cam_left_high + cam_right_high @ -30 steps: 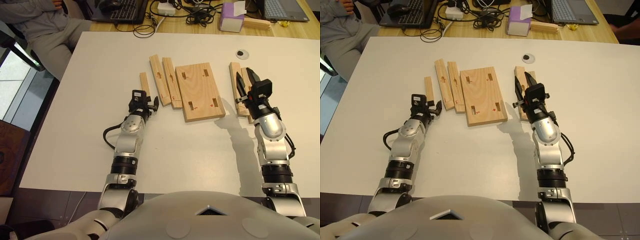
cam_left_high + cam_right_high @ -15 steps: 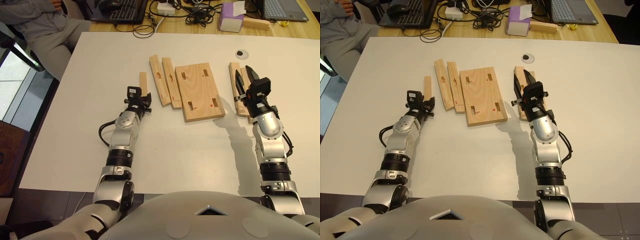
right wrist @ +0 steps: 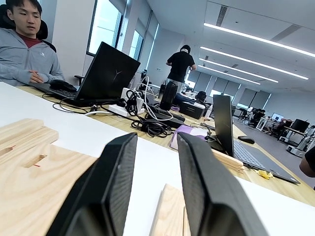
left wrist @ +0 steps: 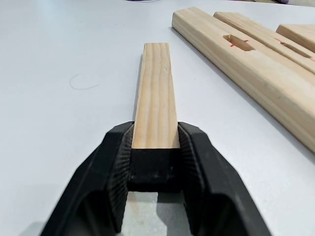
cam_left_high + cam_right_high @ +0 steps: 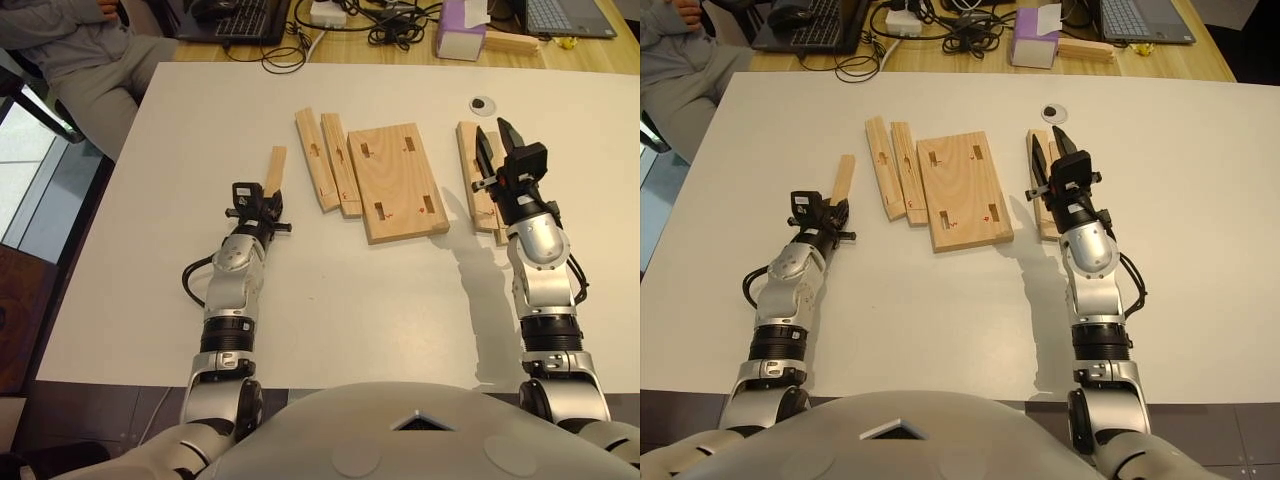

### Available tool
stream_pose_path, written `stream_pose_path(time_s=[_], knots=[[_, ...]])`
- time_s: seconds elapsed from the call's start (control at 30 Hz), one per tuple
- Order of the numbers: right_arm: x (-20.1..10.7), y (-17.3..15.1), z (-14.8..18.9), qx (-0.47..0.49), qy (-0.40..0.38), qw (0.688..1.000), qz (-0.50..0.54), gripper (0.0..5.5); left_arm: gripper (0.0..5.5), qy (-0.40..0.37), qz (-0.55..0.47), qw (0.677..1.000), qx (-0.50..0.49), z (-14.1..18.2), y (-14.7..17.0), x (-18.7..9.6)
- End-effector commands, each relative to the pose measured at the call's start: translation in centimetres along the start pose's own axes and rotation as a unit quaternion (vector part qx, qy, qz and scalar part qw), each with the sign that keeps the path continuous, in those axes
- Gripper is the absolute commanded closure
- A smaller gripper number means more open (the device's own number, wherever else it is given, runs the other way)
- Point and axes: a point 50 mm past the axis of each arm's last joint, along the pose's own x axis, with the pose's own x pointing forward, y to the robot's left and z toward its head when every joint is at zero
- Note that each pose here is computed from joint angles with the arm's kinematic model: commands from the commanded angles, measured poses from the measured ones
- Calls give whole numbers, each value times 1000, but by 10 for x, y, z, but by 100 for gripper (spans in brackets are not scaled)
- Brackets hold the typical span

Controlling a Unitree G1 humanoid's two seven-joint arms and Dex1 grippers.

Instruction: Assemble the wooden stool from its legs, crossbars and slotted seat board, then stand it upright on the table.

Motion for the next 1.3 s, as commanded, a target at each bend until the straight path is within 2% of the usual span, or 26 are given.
stream_pose_path(time_s=[0.03, 0.67, 1.3], knots=[[6, -3, 2, -3, -10, 1000, -4, 403, 421, 6, -6, 1000, 1, 4, -3, 1], [16, -10, 4, -11, -20, 1000, -6, 403, 421, -68, -18, 998, -9, 28, -13, 2], [15, -8, 5, -11, -21, 1000, 1, 403, 421, -108, -31, 994, -15, 41, -22, 1]])
